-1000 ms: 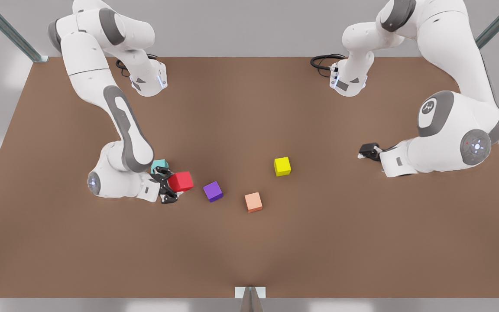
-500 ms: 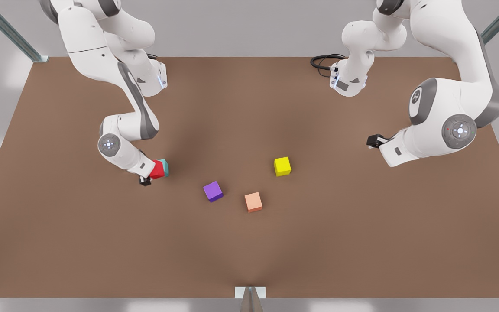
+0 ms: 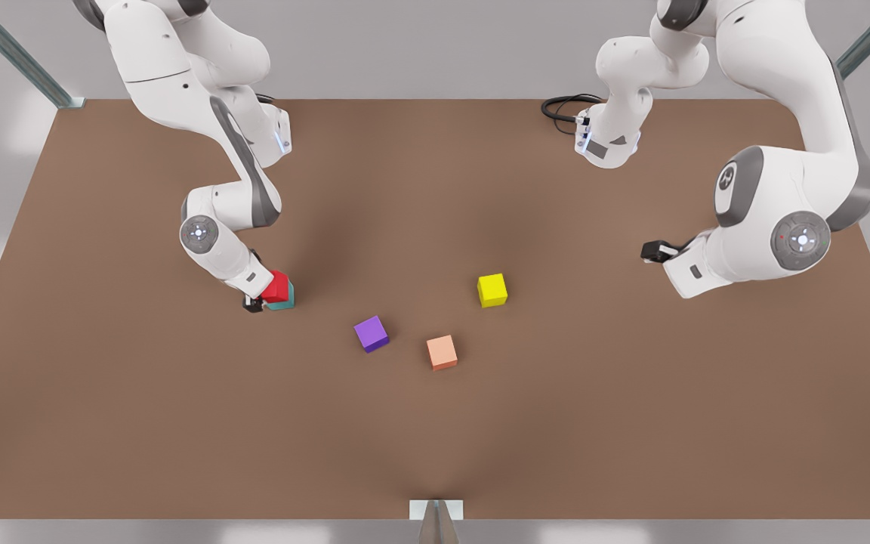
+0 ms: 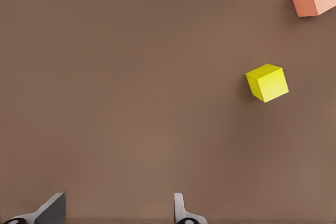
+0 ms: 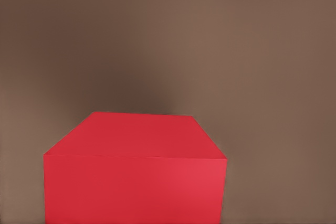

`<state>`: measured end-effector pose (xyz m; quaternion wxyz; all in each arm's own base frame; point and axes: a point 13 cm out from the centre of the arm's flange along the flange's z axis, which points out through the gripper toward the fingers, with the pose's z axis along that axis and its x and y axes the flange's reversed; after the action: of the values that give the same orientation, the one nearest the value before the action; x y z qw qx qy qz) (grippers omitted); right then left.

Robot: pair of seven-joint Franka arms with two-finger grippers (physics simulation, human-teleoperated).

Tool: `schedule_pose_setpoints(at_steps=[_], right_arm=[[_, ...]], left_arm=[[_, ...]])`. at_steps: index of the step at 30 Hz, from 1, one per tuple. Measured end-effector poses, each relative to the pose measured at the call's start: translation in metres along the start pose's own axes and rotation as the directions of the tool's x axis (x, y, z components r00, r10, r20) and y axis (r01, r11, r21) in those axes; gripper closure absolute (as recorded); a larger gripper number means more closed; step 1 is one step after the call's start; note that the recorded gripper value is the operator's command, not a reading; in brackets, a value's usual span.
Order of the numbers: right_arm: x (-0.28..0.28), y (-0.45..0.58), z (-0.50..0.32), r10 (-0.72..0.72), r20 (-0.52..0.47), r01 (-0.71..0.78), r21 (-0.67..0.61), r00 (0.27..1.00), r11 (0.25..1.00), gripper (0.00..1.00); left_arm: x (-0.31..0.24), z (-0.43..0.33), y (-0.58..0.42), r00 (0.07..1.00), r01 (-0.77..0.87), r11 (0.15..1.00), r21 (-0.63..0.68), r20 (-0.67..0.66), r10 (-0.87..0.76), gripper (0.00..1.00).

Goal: Pick up red wooden cube and pass to hand red wooden cube and place in blue wooden cube

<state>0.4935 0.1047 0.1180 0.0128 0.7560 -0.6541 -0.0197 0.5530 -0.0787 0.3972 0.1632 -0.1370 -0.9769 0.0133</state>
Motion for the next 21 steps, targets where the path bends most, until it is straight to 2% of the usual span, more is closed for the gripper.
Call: schedule_pose_setpoints(at_steps=[4, 6, 21], right_arm=[[0.0002, 0.003, 0.0027, 0.023, 0.0, -0.023, -0.004, 1.0, 1.0, 0.46], [0.0002, 0.0029, 0.0028, 0.034, 0.0, -0.034, -0.003, 0.999, 0.999, 0.0], [0.0, 0.0069, -0.0044, 0.057, -0.015, -0.057, 0.001, 0.998, 0.998, 0.0]], left_arm=[[-0.0006, 0.0031, 0.0, 1.0, 0.003, 1.0, 0.002, -0.009, -0.003, 0.0], [-0.0005, 0.0033, 0.0001, 1.0, 0.005, 1.0, 0.002, -0.01, -0.005, 0.0], [0.0002, 0.0059, 0.0071, 1.0, 0.024, 1.0, 0.008, -0.016, -0.024, 0.0]])
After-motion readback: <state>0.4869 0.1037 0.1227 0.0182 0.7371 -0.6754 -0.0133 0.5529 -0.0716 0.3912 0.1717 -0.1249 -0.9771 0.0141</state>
